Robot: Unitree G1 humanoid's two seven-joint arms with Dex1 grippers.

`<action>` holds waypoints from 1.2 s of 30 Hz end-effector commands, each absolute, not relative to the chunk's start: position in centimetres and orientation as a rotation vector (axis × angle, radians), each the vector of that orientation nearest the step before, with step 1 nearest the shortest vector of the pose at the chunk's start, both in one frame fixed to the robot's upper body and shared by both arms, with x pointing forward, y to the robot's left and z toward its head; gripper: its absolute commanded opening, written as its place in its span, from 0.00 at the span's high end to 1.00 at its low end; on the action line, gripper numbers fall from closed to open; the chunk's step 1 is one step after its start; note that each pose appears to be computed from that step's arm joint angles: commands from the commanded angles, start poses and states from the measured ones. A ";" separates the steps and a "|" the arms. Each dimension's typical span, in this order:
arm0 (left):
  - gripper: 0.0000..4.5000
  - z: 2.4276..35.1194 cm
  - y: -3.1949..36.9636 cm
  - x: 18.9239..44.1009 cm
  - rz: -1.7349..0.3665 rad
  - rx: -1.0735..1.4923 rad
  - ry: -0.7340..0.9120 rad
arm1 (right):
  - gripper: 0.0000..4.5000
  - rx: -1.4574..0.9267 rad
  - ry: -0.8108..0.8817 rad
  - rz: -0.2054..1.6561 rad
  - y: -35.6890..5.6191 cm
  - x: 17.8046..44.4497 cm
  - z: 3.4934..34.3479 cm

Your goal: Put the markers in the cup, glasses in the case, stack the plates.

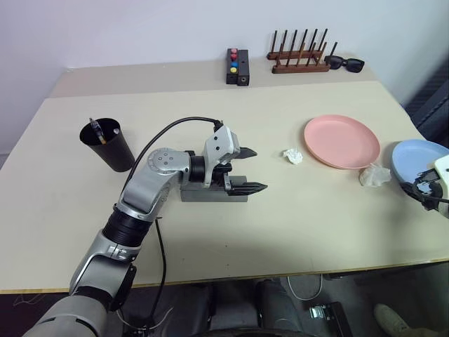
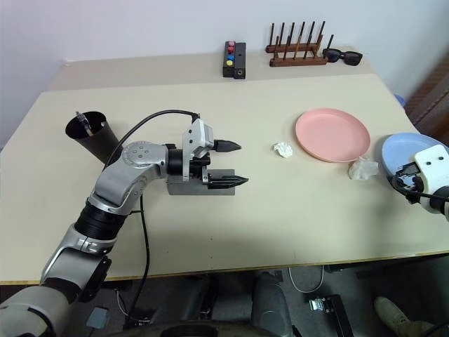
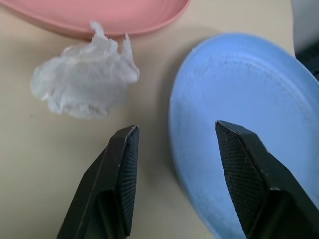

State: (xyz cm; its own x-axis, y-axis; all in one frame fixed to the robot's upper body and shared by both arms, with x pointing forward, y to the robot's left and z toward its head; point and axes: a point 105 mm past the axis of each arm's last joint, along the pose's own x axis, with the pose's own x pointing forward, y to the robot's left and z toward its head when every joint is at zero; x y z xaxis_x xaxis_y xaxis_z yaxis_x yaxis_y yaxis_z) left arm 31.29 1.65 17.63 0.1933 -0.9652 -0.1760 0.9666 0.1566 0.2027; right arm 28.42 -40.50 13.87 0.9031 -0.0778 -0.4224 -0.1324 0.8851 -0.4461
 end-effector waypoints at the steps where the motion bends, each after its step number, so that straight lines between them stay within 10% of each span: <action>1: 0.00 18.5 1.6 30.9 -1.390 0.305 -0.036 | 0.46 -0.518 0.410 -0.009 -41.7 28.2 15.7; 16: 0.00 18.6 1.8 30.8 -1.378 0.311 -0.031 | 0.46 -0.484 0.465 -0.003 -43.0 29.7 13.1; 21: 0.00 18.6 1.9 30.8 -1.371 0.308 -0.029 | 0.97 -0.472 0.478 0.009 -42.9 29.8 12.6; 36: 0.00 18.5 1.9 30.9 -1.362 0.306 -0.029 | 0.99 -0.591 0.312 -0.043 -42.5 31.6 16.8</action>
